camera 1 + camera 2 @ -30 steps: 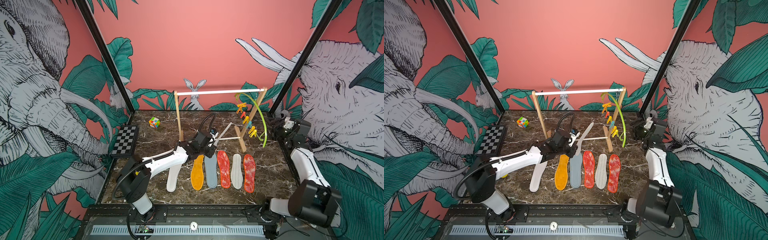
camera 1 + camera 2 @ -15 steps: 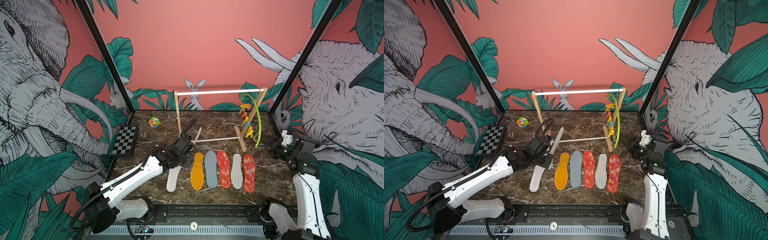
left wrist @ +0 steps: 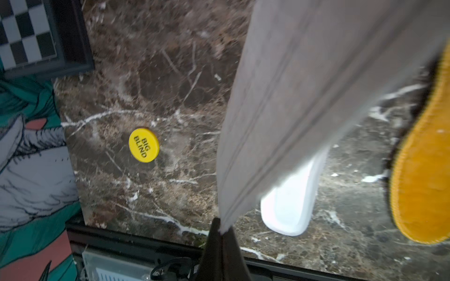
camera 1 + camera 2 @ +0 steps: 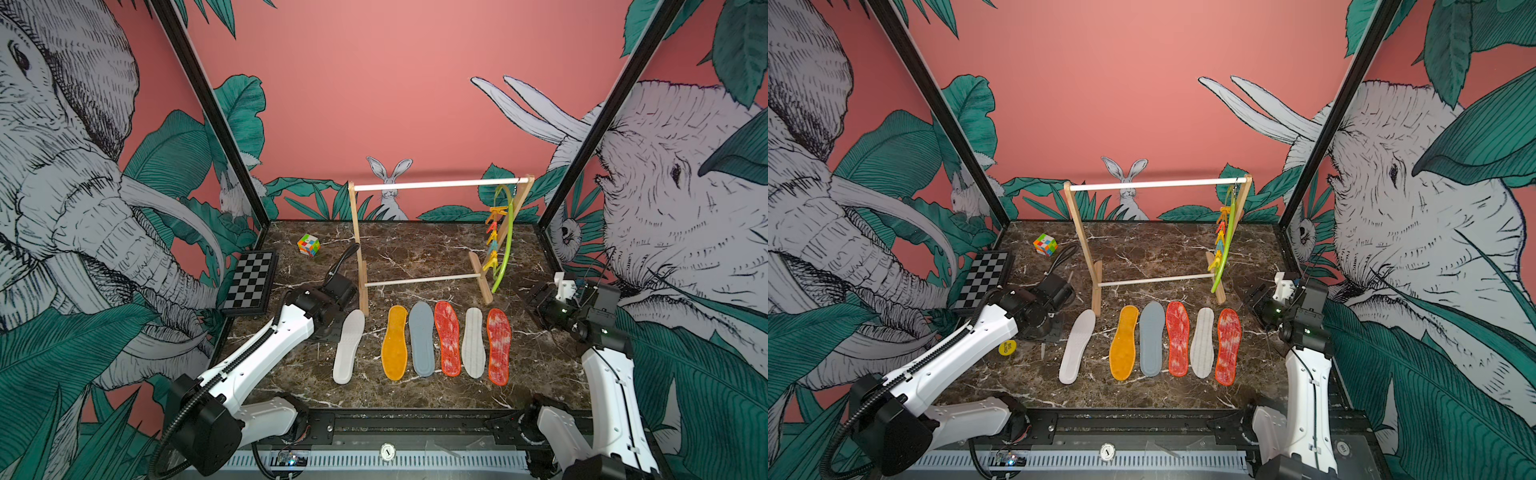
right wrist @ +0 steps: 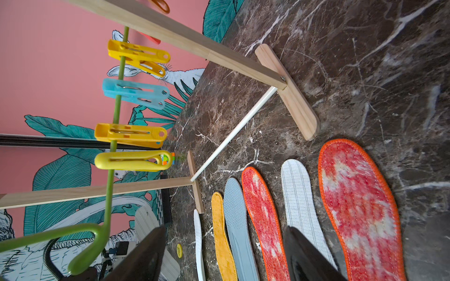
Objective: Take the shoe insoles off the hanger
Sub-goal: Place the insole at the center of the board.
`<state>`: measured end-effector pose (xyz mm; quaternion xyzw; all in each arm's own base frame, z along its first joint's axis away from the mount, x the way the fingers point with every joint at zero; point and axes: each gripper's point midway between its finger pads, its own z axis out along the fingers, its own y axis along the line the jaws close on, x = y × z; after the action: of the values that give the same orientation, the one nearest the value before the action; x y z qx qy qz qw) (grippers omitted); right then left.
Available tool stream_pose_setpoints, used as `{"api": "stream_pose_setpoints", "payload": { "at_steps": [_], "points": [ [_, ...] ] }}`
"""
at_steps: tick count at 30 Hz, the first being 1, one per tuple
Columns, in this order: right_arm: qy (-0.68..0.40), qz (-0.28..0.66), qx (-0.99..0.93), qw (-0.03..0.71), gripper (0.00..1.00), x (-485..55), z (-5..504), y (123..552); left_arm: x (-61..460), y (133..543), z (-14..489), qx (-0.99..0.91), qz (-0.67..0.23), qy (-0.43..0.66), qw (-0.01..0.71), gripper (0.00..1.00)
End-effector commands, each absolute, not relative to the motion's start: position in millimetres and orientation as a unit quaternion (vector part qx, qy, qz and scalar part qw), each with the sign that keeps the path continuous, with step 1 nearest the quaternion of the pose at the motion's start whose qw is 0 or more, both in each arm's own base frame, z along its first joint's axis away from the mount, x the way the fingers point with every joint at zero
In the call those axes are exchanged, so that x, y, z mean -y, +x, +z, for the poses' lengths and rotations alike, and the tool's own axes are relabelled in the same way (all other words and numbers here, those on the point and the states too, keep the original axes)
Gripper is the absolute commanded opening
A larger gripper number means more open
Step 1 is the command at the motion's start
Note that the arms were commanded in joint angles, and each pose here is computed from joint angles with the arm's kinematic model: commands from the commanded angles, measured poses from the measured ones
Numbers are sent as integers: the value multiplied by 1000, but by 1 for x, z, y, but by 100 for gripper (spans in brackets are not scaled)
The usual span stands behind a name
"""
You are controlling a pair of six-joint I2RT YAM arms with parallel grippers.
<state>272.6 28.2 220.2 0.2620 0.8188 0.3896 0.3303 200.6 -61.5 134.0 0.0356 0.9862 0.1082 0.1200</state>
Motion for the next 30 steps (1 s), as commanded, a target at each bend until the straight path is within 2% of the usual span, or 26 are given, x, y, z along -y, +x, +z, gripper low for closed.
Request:
{"api": "stream_pose_setpoints", "payload": {
  "at_steps": [1, 9, 17, 18, 20, 21, 25, 26, 30],
  "points": [
    [254, 399, -811, 345, 77, -28, 223, 277, 50, 194, 126, -989, 119, 27, 86, 0],
    [250, 409, -811, 335, 78, -31, 216, 277, 41, 198, 81, -982, 180, 40, -36, 0],
    [249, 411, -810, 335, 78, -31, 215, 277, 41, 202, 56, -980, 183, 37, -75, 0],
    [250, 411, -811, 335, 78, -30, 214, 277, 45, 202, 53, -982, 171, 37, -77, 4],
    [251, 409, -811, 334, 78, -29, 212, 277, 53, 202, 50, -985, 149, 35, -75, 36],
    [253, 408, -811, 335, 78, -28, 211, 278, 56, 202, 50, -987, 139, 33, -72, 47],
    [257, 400, -814, 334, 79, -26, 207, 278, 58, 206, 62, -990, 127, 30, -48, 78],
    [257, 394, -816, 335, 79, -24, 205, 278, 59, 207, 67, -991, 125, 32, -42, 97],
    [272, 360, -830, 328, 83, -10, 195, 279, 62, 215, 93, -994, 104, 30, 5, 99]
  ]
}}
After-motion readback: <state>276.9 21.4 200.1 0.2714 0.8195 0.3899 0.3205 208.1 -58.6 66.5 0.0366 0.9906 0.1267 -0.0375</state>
